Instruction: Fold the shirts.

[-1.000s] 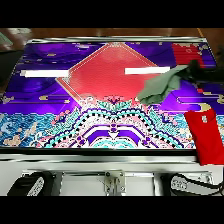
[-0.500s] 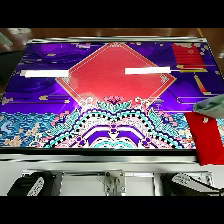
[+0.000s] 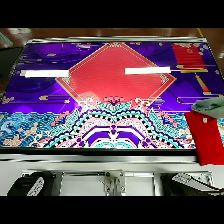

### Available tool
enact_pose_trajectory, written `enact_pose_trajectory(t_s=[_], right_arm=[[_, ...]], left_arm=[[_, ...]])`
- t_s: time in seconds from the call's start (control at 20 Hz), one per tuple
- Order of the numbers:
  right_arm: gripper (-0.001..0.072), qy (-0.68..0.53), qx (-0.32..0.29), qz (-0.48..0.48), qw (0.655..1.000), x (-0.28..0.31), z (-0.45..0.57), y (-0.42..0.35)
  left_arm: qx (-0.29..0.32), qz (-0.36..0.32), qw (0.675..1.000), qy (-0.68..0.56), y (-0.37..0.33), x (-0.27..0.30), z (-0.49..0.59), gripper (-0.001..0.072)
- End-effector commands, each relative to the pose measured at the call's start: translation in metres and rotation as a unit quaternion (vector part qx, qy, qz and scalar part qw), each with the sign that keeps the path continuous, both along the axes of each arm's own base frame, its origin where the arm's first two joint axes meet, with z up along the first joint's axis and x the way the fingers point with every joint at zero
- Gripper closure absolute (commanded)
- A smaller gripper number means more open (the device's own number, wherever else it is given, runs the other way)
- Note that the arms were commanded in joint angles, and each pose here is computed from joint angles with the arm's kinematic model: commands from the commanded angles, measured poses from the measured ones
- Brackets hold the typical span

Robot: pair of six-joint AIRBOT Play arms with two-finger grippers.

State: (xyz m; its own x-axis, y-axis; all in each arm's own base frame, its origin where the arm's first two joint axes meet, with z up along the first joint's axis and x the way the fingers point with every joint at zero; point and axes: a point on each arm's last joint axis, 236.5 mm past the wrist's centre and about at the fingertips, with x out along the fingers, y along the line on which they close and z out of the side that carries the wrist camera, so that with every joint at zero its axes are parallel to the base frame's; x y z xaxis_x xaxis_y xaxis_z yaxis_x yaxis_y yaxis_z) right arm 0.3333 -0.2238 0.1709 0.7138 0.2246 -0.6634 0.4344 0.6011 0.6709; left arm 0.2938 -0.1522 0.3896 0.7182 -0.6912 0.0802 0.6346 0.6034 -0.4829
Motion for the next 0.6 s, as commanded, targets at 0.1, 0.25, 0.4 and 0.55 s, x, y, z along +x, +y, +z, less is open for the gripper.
enact_pose_trajectory(t_s=[0.1, 0.25, 0.4, 0.55], right_arm=[[0.0632, -0.075, 0.067, 0.036, 0.994, 0.014, 0.036, 0.031], [0.0631, 0.016, 0.066, 0.063, 0.996, -0.016, 0.005, 0.040], [0.0631, 0.144, 0.019, 0.029, 0.989, -0.059, -0.034, 0.019], [0.0631, 0.268, -0.034, -0.018, 0.963, -0.111, -0.058, -0.010]], left_arm=[[0.007, 0.002, 1.000, -0.004, 0.001, 0.003, -0.002, 0.0671], [0.008, 0.002, 1.000, -0.005, 0.001, 0.003, -0.002, 0.0671], [0.008, 0.002, 1.000, -0.006, 0.001, 0.002, -0.001, 0.0671], [0.008, 0.002, 1.000, -0.005, 0.001, 0.002, -0.001, 0.0671]])
